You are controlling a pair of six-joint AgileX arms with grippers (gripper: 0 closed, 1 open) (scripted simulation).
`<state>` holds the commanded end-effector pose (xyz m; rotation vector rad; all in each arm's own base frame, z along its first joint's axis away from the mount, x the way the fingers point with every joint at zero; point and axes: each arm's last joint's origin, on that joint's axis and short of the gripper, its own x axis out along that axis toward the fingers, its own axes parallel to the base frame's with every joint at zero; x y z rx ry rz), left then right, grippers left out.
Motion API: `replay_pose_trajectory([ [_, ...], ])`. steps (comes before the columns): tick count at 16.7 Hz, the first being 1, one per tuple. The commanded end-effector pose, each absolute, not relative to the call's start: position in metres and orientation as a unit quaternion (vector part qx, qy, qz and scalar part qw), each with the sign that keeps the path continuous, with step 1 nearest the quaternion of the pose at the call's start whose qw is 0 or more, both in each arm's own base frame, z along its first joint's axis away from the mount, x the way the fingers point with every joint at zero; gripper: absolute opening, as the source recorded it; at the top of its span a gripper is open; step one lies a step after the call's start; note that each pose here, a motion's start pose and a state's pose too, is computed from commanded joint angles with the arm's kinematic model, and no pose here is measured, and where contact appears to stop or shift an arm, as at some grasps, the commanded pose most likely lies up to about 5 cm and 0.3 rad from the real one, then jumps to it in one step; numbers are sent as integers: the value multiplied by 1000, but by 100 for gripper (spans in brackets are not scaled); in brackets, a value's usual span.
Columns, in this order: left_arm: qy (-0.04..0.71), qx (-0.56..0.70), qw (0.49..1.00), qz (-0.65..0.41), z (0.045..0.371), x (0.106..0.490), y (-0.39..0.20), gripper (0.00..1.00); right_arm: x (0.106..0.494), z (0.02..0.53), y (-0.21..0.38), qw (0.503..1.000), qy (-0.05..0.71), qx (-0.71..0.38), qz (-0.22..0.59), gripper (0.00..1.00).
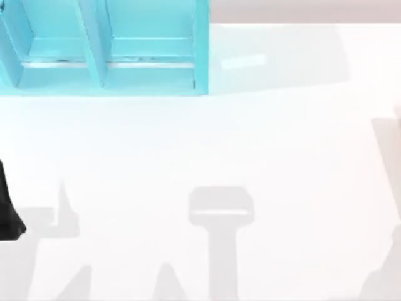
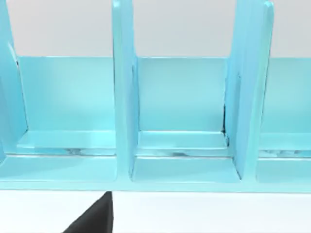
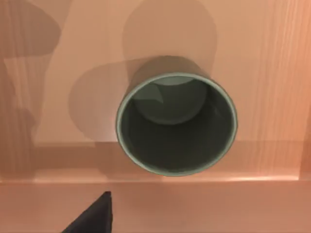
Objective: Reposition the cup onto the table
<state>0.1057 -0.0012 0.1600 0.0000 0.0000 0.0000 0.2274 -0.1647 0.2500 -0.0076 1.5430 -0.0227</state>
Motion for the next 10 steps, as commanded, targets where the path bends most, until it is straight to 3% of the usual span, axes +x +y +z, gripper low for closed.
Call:
replay_pose_trajectory([
  [10,0,0,1000,0,160,106,-1,100,232,239,-174,705,709,6,-2,100],
])
